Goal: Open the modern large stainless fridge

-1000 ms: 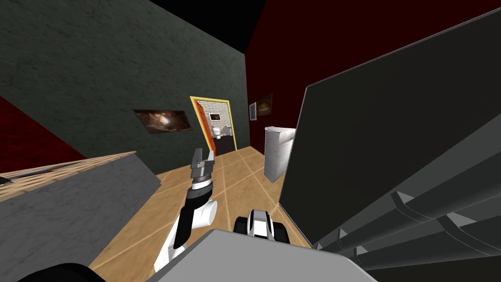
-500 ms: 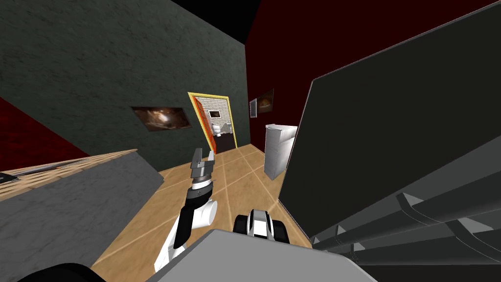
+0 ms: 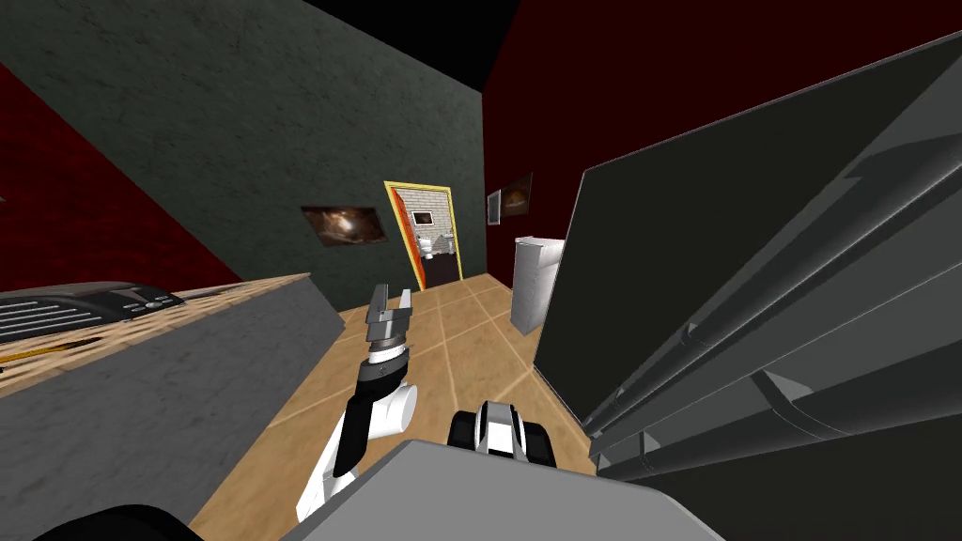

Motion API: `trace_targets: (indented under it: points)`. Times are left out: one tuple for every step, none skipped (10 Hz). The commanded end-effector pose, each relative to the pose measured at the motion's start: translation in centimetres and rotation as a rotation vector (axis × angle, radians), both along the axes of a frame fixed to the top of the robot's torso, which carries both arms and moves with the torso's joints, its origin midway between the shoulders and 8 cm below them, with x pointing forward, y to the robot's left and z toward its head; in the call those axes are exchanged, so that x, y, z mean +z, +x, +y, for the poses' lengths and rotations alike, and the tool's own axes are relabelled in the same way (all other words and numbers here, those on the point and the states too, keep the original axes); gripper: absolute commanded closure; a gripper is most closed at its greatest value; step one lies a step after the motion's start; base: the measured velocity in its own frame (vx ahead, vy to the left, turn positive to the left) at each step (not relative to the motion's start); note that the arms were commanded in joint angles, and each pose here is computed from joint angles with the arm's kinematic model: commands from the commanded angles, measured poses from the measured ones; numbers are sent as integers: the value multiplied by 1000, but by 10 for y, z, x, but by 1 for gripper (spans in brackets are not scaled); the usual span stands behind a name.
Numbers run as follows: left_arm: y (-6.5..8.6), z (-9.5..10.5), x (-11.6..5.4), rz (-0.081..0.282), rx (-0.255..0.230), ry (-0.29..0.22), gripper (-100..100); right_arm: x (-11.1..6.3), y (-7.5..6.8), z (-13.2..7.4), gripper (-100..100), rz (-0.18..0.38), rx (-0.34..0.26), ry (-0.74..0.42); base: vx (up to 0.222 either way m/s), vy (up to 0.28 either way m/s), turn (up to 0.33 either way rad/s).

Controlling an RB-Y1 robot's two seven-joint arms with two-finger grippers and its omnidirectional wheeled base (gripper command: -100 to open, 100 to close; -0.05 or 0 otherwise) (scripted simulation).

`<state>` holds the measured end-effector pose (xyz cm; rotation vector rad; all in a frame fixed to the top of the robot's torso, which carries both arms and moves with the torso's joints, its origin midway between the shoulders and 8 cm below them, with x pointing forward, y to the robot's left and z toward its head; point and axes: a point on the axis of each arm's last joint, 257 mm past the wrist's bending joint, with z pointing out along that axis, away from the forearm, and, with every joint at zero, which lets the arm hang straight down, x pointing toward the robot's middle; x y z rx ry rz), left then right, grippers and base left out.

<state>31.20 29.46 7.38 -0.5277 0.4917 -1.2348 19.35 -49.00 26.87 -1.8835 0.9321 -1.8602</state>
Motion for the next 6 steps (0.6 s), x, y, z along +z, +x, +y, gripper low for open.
trace_targets:
  points:
    - [0,0,0,0,0,0,0,-1,15,18,100,2,75,4,-310,38,98]
    - [0,0,0,0,0,0,0,0,21,26,100,3,104,5,-310,16,84]
    - [0,0,0,0,0,0,0,0,27,34,100,3,134,5,-273,17,93]
    - [0,0,0,0,0,0,0,0,25,31,100,0,114,-3,-120,18,32]
    - [0,0,0,0,0,0,0,-2,32,42,100,6,153,-3,-141,-16,39]
    - [0,0,0,0,0,0,0,-2,37,51,100,7,183,-1,-243,-72,107]
